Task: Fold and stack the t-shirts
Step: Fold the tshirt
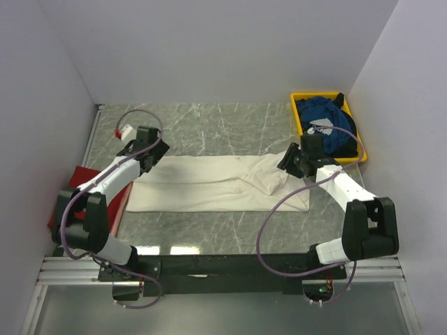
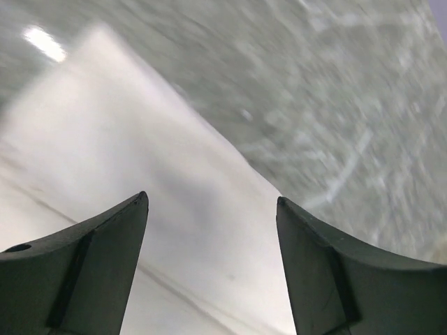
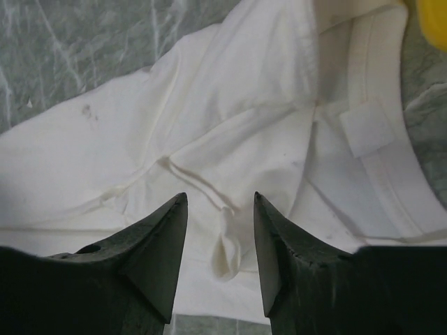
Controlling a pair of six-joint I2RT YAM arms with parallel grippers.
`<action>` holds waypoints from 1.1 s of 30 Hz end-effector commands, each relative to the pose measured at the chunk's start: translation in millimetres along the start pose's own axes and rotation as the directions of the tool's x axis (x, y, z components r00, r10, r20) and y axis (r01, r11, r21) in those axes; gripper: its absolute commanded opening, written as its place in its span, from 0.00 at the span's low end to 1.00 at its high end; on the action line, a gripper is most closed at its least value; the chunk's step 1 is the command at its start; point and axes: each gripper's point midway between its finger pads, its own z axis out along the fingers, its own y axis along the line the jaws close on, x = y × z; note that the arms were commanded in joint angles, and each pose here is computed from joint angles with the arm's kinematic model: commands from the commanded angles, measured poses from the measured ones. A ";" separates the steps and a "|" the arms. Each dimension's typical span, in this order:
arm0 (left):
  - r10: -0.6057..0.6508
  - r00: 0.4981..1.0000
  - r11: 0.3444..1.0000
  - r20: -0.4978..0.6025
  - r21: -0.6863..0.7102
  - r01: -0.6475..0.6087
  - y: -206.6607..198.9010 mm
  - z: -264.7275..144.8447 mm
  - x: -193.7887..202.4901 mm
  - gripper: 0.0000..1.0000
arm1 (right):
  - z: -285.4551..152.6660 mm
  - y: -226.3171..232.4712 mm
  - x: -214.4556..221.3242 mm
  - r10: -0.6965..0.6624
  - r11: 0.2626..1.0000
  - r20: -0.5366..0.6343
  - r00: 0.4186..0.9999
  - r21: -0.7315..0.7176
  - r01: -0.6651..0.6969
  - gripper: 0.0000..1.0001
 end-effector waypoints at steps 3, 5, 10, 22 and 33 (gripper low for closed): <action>0.159 0.987 0.979 -0.037 0.137 -0.153 -64.5 -16.2 41.7 0.78 | 9.7 2.7 -11.6 -0.005 0.999 -0.012 1.000 -0.037 0.005 0.50; 0.214 0.974 0.959 -0.068 0.203 -0.197 -89.6 -25.7 66.1 0.77 | 15.4 2.5 -3.6 -0.003 0.999 -0.037 0.999 -0.038 0.001 0.50; 0.385 0.918 0.877 -0.093 0.346 -0.333 -143.7 -38.3 127.5 0.79 | 18.9 0.5 18.6 0.009 0.998 -0.064 0.998 -0.057 -0.012 0.53; 0.602 0.795 0.676 -0.082 0.582 -0.452 -224.2 -85.1 231.6 0.80 | -6.4 -5.8 45.1 0.020 0.997 -0.061 0.998 -0.079 -0.024 0.06; 0.753 0.657 0.518 -0.036 0.647 -0.559 -233.1 -97.7 299.6 0.75 | -36.5 -20.6 87.6 0.042 0.993 -0.081 0.996 -0.110 -0.051 0.06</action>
